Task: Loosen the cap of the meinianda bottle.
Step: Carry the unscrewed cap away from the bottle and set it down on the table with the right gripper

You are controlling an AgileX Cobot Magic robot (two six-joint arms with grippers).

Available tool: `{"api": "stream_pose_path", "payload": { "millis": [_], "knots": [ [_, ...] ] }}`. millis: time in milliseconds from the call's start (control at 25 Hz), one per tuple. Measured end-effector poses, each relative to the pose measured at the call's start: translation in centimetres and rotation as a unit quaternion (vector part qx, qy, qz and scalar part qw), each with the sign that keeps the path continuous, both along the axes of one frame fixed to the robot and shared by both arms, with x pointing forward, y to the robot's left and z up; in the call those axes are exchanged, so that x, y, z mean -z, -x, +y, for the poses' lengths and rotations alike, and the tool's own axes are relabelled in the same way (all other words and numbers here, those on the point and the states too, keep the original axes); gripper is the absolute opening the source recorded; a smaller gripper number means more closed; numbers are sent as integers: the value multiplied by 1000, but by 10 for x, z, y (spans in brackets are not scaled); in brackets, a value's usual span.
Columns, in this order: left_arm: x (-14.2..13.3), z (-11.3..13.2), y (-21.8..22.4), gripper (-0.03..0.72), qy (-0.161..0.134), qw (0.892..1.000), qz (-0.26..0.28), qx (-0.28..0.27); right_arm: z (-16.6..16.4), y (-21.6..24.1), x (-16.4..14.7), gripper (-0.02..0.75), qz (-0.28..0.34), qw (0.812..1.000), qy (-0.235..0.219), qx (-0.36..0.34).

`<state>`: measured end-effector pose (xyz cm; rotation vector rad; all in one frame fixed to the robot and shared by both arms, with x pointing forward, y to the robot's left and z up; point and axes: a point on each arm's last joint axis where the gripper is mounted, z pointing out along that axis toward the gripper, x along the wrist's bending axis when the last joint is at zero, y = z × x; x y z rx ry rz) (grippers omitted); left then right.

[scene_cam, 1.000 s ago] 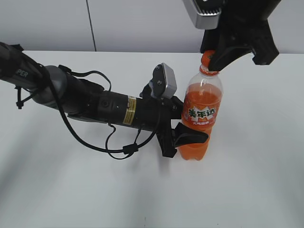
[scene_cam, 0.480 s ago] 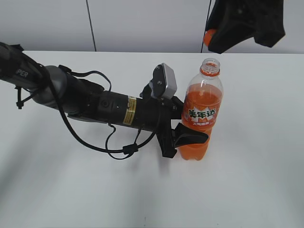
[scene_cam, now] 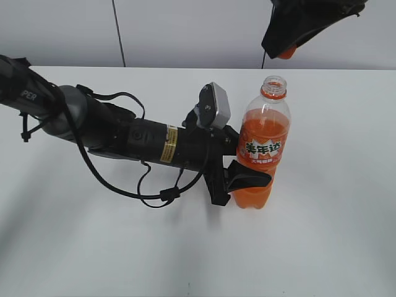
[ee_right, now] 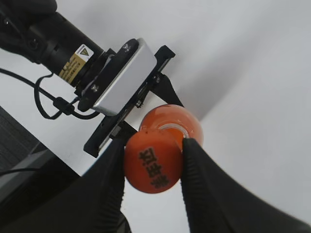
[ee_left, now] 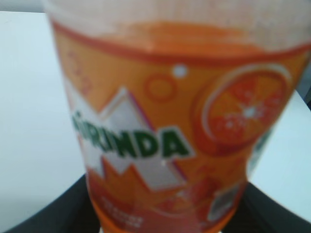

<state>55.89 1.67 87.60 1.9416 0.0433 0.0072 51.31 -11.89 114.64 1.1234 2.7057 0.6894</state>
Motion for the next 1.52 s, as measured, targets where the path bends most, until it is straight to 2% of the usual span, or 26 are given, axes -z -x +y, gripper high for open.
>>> {"api": "stream_pose_path", "payload": {
  "millis": [80,400,920,1200,1400,1520],
  "knots": [
    [0,0,0,408,0,1000,0,0,0,0,0,270,15,999,-12,37],
    [0,0,0,408,0,1000,0,0,-15,-10,0,270,33,993,-28,113],
    [0,0,0,408,0,1000,0,0,-99,-43,5,270,36,967,-26,249],
    [0,0,0,408,0,1000,0,0,-110,-45,45,270,62,960,-12,272],
    [0,0,0,408,0,1000,0,0,-114,-41,95,270,65,954,2,293],
    [0,0,0,408,0,1000,0,0,-118,-44,123,270,68,949,29,306]
  ]
}}
